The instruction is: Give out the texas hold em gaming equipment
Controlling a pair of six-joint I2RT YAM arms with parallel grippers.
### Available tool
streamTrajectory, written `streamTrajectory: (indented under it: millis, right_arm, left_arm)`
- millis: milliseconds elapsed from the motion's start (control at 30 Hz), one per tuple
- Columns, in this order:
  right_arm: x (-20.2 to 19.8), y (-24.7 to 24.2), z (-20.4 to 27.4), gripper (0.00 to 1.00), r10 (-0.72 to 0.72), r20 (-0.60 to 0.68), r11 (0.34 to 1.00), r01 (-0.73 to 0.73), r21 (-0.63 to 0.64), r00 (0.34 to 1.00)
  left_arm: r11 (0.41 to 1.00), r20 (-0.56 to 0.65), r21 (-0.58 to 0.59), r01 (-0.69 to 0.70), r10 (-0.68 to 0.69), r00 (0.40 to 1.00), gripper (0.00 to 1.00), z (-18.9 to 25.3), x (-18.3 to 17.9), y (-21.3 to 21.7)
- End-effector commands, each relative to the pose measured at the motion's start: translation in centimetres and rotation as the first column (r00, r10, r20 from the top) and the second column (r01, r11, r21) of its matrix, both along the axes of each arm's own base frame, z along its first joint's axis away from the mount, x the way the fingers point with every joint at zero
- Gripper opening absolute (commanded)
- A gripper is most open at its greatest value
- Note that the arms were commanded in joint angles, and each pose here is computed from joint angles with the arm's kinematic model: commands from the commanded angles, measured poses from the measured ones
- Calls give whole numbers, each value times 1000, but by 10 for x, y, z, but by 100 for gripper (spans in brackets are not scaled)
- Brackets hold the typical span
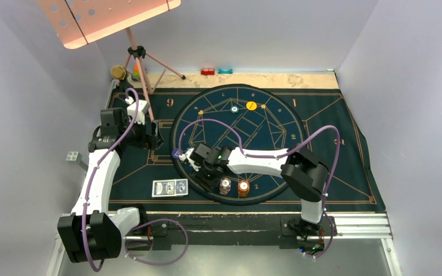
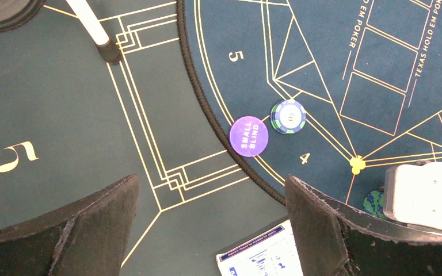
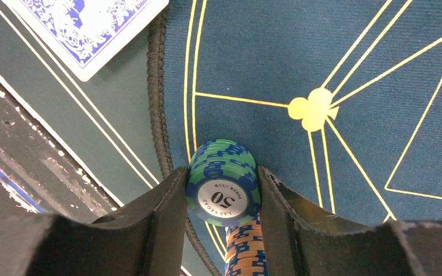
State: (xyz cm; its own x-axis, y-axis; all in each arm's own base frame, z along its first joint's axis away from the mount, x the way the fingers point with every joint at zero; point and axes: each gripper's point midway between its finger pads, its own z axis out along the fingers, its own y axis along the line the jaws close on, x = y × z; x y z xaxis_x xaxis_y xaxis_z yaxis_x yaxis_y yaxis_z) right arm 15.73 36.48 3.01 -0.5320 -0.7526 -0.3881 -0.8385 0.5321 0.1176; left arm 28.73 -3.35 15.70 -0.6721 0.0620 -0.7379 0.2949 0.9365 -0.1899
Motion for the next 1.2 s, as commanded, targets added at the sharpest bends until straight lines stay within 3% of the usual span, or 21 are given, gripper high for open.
streamTrajectory:
  millis: [0, 367, 567, 700, 833, 1000, 1167]
  right_arm:
    - [9, 10, 25, 37, 7, 57, 999, -10, 54, 998]
    - [29, 11, 81, 28, -60, 148, 990, 40, 134, 987]
    - [77, -29, 103, 16, -283, 192, 953, 254, 165, 940]
    - [119, -96, 90, 13, -534, 198, 845, 521, 117, 822]
    - [133, -163, 62, 2, -728, 190, 677, 735, 45, 659]
    - [115, -211, 35, 3, -844, 175, 515, 857, 4, 506]
    - [88, -230, 22, 4, -897, 150, 417, 909, -23, 416]
  left_arm:
    - [1000, 54, 13, -6, 5, 999, 100, 13, 5, 4]
    - [1000, 53, 11, -4, 4, 999, 100, 13, 5, 4]
    - [1000, 52, 10, -1, 1, 999, 100, 13, 5, 3]
    - [1000, 51, 7, -2, 2, 999, 100, 13, 5, 3]
    - [1000, 51, 5, 0, 0, 999, 100, 12, 5, 2]
    - [1000, 47, 5, 3, -3, 999, 100, 12, 4, 2]
    - [1000, 48, 4, 6, -6, 999, 100, 12, 4, 1]
